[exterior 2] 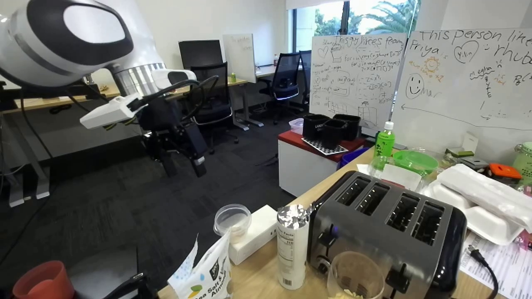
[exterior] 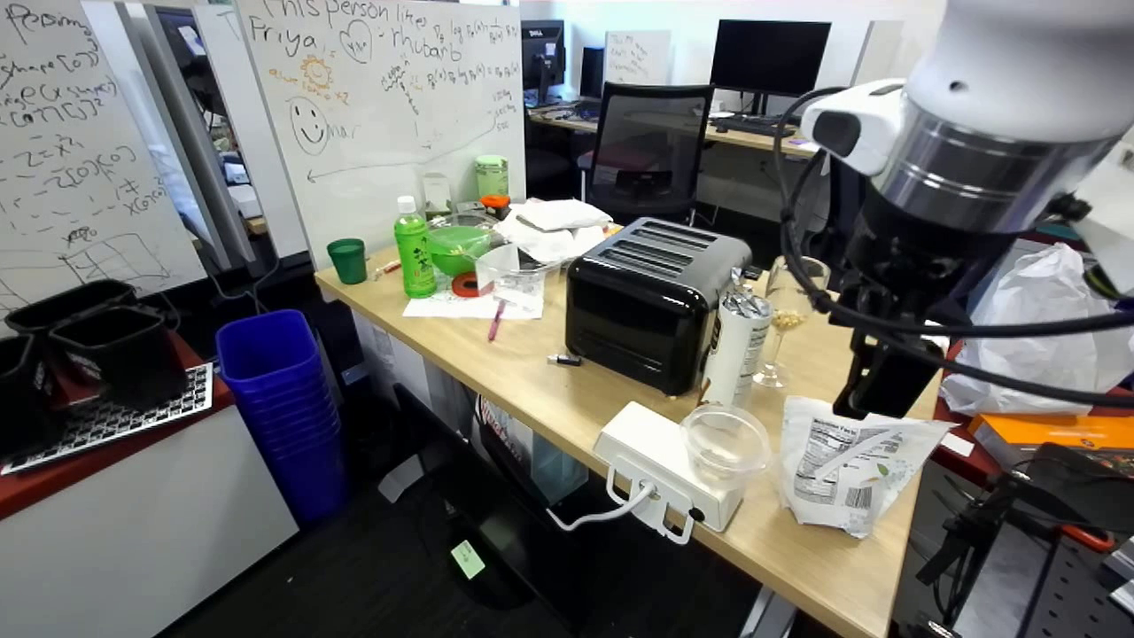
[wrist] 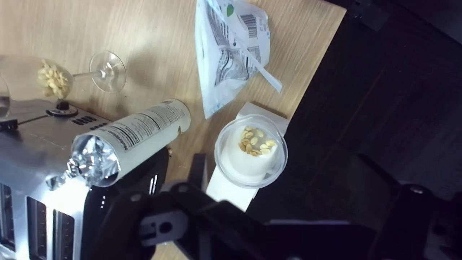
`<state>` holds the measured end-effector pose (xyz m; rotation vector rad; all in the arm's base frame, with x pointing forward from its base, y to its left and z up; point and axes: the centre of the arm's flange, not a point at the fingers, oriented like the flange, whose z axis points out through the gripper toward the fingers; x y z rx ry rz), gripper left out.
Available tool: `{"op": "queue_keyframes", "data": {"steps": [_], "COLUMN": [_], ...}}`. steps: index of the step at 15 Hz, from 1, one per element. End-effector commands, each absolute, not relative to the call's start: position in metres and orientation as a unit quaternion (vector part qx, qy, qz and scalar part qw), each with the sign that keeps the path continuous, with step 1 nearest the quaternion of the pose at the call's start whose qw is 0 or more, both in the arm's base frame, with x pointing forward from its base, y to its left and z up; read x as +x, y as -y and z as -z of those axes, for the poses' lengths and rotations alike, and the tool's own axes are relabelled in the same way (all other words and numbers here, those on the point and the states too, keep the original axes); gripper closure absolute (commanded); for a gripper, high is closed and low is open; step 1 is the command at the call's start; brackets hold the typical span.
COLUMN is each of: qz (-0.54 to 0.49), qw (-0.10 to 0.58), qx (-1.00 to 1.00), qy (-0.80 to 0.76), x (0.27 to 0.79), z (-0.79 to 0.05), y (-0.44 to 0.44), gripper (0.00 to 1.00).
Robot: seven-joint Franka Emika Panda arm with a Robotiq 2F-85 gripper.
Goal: Pour the contents of the bowl into the wine glass
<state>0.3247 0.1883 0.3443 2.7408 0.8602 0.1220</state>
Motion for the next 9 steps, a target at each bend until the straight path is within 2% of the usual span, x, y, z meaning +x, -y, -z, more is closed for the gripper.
{"op": "queue_keyframes", "data": {"steps": [1, 7, 9], "qz": [-0.033, 0.009, -0.008], "qw": [0.137, 0.098, 0.091], "qx": [0.936, 0.952, 0.954], "qy": [-0.322, -0.291, -0.285], "x": [0.345, 0.357, 0.366], "z": [-0.315, -0.272, -0.26], "y": [-0.213, -0.235, -0.242], "gripper": [0.0, 0.0, 0.0]}}
